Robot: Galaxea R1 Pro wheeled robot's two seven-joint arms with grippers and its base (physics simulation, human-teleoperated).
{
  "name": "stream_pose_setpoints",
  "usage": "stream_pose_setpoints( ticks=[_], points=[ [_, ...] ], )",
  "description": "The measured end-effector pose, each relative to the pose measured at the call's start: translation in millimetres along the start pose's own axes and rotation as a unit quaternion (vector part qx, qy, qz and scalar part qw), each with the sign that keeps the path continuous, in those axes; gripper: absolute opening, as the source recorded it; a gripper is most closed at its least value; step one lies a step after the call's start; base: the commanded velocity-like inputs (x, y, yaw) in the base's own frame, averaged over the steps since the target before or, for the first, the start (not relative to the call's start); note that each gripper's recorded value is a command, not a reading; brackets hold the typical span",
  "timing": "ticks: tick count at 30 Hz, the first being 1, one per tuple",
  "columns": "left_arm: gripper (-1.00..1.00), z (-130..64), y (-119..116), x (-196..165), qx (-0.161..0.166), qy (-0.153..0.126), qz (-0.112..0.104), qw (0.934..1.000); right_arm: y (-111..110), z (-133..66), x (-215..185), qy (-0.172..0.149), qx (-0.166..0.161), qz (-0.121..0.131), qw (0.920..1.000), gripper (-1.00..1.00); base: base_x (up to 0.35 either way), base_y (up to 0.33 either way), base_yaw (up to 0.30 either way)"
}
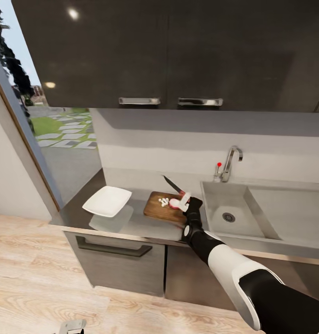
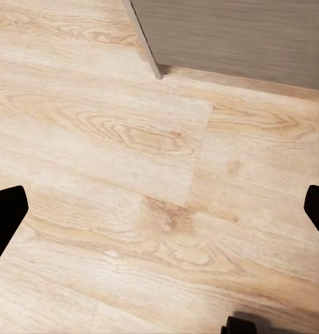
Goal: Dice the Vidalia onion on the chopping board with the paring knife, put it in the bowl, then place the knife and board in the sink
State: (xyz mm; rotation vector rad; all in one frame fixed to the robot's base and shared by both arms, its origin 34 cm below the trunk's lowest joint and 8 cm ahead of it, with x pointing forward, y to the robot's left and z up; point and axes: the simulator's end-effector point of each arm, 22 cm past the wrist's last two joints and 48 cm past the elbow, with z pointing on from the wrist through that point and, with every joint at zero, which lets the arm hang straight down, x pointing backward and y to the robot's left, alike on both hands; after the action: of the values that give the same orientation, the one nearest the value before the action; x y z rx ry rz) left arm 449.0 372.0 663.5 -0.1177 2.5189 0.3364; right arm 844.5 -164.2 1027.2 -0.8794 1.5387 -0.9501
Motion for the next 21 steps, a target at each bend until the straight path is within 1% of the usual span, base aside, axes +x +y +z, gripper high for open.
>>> stream_pose_setpoints(
  ticks=[6,10,12,21],
  points=[
    [1.0,0.1,-0.2,-0.3,0.0,0.0,0.0,1.0,4.1,-0.5,1.8,0.002,-0.006,-0.002,1.0,-1.0,0.0,-0.013,0.0],
    [1.0,0.1,-0.6,-0.2,0.001,0.0,0.0,1.0,27.4,-6.6,18.4,0.016,-0.033,-0.015,0.9992,-1.0,0.0,0.0,0.0],
    [1.0,0.0,-1.4,-0.2,0.001,0.0,0.0,1.0,34.8,-9.0,23.9,0.02,-0.042,-0.02,0.9987,-1.0,0.0,0.0,0.0],
    [1.0,0.0,-1.0,0.0,0.001,0.0,0.0,1.0,41.8,-11.1,28.6,0.025,-0.051,-0.023,0.9981,-1.0,0.0,0.0,0.0]
  ],
)
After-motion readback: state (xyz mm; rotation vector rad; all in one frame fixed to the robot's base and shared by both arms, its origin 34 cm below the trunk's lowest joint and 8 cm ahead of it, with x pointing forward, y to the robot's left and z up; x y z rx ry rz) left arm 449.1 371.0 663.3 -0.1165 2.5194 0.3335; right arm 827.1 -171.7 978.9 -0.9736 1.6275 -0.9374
